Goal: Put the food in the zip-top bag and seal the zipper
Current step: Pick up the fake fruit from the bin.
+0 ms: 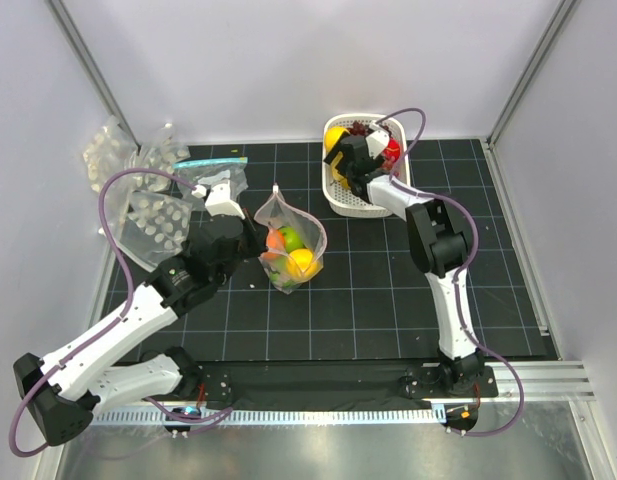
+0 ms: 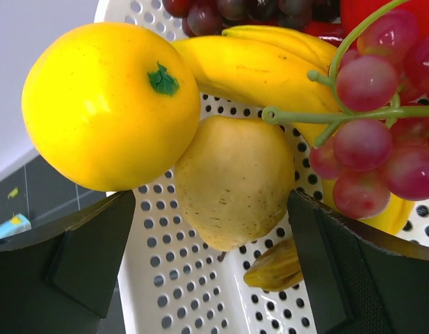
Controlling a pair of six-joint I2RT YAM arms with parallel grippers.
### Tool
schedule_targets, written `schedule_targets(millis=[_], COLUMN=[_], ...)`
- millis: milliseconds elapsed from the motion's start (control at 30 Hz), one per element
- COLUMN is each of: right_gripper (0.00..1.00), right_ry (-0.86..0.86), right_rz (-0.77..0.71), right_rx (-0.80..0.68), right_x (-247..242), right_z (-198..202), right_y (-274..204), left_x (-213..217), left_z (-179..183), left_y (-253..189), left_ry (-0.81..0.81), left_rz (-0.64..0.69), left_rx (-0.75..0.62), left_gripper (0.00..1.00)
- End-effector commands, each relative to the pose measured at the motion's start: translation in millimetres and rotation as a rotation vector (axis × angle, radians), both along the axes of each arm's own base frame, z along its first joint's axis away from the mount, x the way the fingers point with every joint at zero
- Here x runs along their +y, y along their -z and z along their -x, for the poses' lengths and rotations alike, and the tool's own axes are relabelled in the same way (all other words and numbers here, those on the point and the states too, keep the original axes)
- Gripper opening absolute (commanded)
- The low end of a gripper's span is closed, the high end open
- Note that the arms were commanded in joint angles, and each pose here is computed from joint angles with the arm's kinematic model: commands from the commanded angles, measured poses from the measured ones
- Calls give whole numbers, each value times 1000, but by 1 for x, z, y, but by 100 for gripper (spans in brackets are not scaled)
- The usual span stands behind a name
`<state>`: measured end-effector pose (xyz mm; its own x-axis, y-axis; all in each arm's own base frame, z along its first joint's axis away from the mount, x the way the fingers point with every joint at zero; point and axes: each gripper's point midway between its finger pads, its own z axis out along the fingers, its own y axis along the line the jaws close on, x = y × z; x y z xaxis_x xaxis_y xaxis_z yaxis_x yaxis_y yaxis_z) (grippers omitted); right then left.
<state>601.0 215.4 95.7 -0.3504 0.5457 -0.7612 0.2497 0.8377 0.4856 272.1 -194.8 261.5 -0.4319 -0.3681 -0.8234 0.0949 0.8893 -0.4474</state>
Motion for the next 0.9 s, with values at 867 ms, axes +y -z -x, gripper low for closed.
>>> schedule_targets(millis=[867], right_gripper=[96], right_ry=[85], right_rz=[322], right_rx=[92], right_x=[-32], right_z=[-15], right_y=[13], left_x=[-4], left_z=[-3], left_y=[-13], left_ry=[8], left_rz=[41], left_rx=[-40], left_gripper=[0])
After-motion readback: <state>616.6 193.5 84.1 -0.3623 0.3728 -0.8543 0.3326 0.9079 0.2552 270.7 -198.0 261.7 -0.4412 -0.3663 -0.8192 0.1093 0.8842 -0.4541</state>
